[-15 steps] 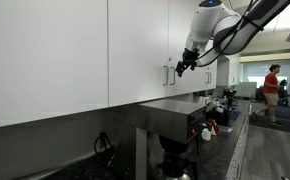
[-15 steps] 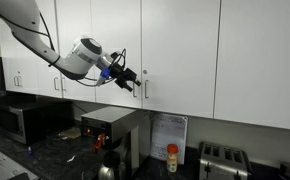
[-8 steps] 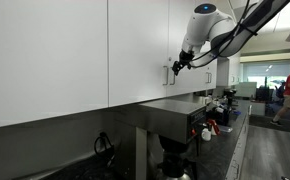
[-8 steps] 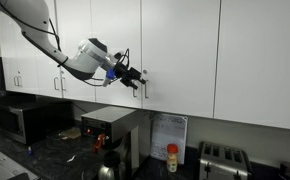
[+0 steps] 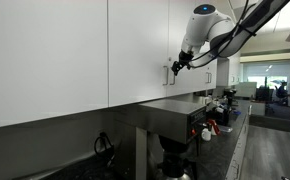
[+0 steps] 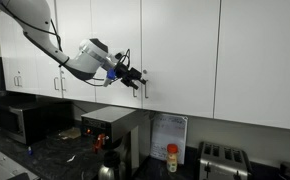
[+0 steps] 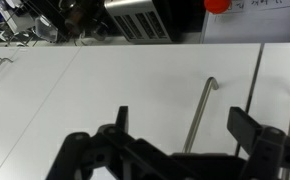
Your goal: Open the right top cabinet door
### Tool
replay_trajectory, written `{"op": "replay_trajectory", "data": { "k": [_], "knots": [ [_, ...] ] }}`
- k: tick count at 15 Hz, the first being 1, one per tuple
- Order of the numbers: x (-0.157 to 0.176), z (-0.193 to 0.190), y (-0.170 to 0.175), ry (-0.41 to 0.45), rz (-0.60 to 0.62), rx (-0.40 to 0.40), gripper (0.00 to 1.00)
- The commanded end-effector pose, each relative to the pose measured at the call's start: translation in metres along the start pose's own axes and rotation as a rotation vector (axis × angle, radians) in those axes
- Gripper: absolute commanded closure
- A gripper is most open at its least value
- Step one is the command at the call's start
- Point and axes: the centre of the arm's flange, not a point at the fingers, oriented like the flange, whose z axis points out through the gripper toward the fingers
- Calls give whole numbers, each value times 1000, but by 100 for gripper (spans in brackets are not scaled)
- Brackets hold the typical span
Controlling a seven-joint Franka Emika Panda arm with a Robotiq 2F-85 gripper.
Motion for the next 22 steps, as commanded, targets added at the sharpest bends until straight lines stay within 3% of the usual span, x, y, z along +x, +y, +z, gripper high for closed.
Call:
{"op": "replay_trajectory", "data": {
  "k": [1,11,22],
  "knots": [
    [1,-2,2,10,-4,-6,0],
    [2,-21,-1,88,-7,-65,0],
    [-13,12,-10,42,-49,-141,0]
  ]
}}
